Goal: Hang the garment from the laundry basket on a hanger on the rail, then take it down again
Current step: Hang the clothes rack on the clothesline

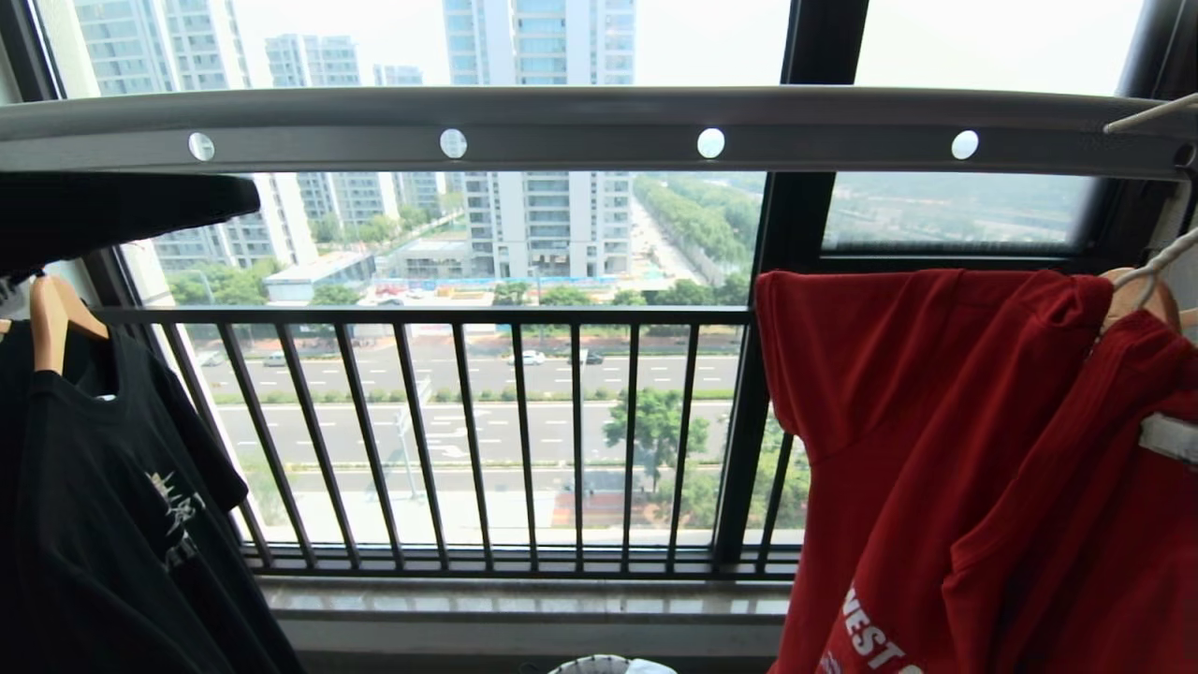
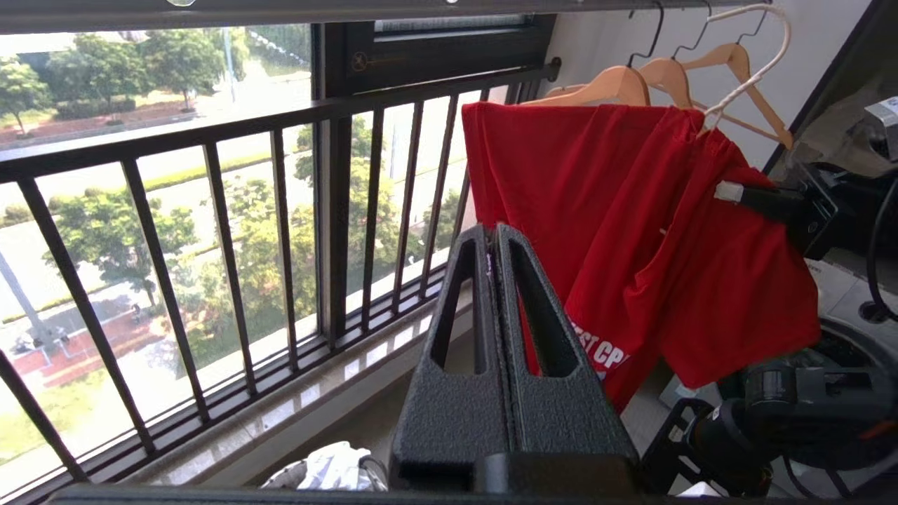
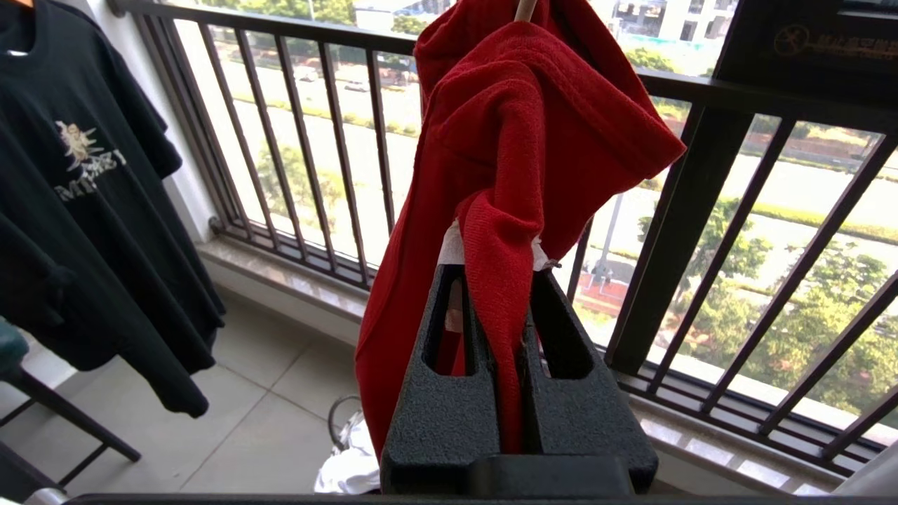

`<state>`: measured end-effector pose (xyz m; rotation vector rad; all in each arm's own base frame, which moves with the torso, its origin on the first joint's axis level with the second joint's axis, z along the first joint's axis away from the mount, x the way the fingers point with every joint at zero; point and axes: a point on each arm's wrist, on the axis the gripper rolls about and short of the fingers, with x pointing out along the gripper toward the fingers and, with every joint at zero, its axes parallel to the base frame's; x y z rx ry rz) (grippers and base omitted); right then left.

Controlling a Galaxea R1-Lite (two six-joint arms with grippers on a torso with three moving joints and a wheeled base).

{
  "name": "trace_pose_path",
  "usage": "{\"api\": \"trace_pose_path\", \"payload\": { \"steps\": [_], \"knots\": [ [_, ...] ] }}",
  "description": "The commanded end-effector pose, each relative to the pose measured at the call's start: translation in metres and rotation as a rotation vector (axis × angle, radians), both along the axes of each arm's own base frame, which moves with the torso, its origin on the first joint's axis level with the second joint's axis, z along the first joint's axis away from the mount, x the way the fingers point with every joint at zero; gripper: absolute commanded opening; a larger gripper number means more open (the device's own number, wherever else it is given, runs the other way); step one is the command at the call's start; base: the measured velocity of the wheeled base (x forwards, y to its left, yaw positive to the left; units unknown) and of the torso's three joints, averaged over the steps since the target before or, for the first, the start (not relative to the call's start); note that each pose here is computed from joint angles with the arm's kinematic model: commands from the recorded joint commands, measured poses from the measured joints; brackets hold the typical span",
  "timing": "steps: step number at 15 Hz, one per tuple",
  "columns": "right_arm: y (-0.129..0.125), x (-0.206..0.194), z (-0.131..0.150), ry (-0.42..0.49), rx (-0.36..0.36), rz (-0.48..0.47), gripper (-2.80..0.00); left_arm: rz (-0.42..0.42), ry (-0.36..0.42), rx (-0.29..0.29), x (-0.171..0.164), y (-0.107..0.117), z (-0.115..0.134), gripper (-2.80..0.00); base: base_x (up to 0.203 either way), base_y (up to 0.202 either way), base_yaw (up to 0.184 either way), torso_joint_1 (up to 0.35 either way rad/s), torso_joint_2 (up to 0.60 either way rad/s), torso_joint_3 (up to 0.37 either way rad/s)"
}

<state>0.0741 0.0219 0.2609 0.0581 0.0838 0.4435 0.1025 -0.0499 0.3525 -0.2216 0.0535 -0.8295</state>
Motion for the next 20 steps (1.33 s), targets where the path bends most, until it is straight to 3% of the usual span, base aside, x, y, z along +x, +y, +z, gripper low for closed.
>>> {"api": "trace_pose_path", "payload": {
  "steps": [1,14,20],
  "knots": [
    [0.005,0.02,-0.003,0.062,-0.014,0.01,-2.8,-0.004,0.015,-0.005,0.004,-0.002,0.001,-2.8,0.0,0.0,0.0,0.0,0.0,0.0],
    [0.065,0.094,-0.004,0.11,-0.043,0.217,-2.8,0.004,-0.002,-0.017,0.001,0.0,0.006,-2.8,0.0,0.0,0.0,0.0,0.0,0.0],
    [0.097,0.121,-0.007,0.078,-0.054,0.176,-2.8,0.008,-0.022,-0.025,0.0,0.0,0.008,-2.8,0.0,0.0,0.0,0.0,0.0,0.0]
  ]
}}
